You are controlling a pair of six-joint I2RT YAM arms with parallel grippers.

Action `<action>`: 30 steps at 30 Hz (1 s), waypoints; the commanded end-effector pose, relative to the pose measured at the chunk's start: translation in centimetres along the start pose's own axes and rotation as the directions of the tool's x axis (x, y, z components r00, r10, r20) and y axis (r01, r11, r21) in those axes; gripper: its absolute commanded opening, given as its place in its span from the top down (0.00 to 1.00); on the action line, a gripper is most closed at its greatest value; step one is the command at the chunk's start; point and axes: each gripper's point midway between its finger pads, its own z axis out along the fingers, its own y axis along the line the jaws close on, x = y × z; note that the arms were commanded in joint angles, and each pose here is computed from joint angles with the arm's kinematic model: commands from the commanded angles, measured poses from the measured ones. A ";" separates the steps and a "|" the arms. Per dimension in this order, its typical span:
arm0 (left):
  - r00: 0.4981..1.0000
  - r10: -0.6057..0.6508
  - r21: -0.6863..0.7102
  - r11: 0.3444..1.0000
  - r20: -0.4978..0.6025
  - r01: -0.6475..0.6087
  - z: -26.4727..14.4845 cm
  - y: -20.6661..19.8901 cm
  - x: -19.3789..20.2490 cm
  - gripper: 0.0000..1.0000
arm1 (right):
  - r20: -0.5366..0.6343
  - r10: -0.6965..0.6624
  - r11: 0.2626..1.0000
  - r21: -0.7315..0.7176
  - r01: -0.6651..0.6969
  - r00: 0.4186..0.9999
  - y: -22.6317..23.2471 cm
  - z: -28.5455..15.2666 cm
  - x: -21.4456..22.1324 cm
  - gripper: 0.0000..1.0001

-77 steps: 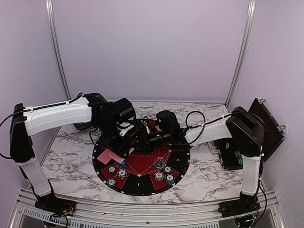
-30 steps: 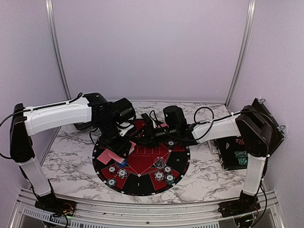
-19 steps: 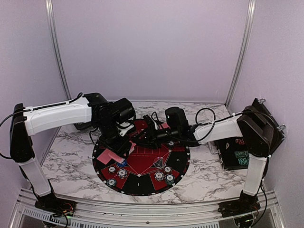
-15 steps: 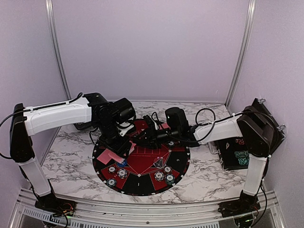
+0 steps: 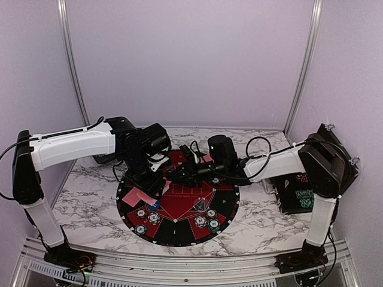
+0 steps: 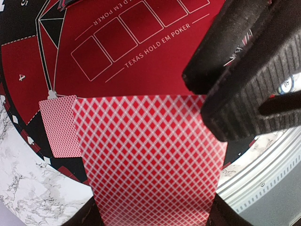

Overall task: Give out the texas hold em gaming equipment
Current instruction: Pick up the poker card from the face-down deck piles.

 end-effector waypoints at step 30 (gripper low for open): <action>1.000 0.006 -0.007 1.000 0.012 -0.006 -0.8 0.0 -0.2 0.47 | -0.027 0.013 0.999 -0.038 -0.014 1.000 0.2 0.6 0.8 0.93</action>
